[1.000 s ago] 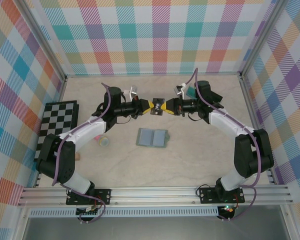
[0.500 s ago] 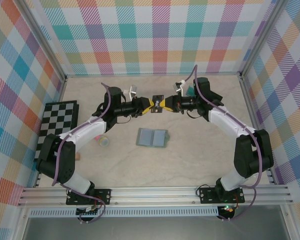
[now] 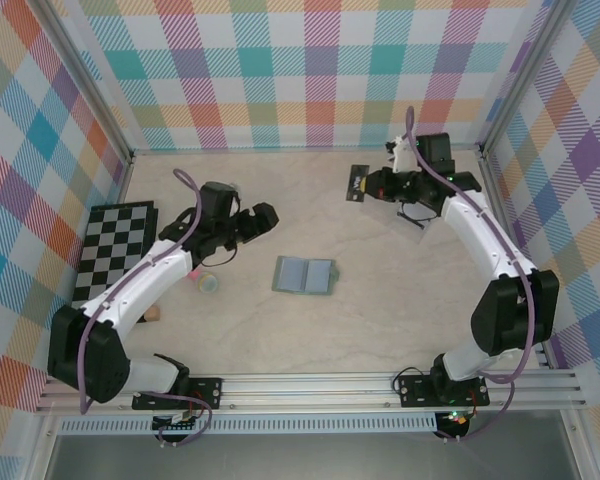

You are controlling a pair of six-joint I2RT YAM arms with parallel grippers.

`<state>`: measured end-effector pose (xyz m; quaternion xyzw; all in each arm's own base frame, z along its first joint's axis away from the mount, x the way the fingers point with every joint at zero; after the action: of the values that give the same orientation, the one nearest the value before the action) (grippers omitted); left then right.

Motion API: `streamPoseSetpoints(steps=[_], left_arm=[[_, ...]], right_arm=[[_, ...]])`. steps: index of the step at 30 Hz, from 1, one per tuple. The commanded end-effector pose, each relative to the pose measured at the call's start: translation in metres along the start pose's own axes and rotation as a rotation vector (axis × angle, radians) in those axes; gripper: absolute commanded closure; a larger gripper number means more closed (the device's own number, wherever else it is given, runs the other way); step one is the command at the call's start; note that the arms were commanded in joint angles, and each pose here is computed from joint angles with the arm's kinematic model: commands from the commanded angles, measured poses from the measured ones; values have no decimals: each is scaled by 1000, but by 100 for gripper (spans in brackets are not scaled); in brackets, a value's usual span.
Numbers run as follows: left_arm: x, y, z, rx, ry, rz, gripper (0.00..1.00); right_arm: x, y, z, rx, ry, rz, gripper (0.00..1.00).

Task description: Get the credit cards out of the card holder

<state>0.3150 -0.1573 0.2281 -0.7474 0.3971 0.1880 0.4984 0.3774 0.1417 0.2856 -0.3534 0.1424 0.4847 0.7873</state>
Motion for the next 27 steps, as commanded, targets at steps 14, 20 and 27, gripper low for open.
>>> streamPoseSetpoints(steps=[14,20,27], left_arm=[[-46,4,53,167,-364,-5,0],[-43,9,58,150,-334,14,0],[-33,13,67,78,-313,48,0]], right_arm=[[-45,-30,-63,-543,532,42,100],[-44,-55,-110,-567,715,193,100],[-44,-81,-129,-599,725,312,100]])
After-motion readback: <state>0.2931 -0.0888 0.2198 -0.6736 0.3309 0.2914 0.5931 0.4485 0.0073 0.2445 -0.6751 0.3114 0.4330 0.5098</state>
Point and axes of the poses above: each hand's point on the last joint's axis, 136 mm out from that joint toward the fingers, its own x axis out along the fingers, its own z axis along the line the jaws close on, y = z × x, the point moved 5 cm from there along -x, back along the fingers, and after that the axes turned 15 degrees about x, right-handed, at the moved point
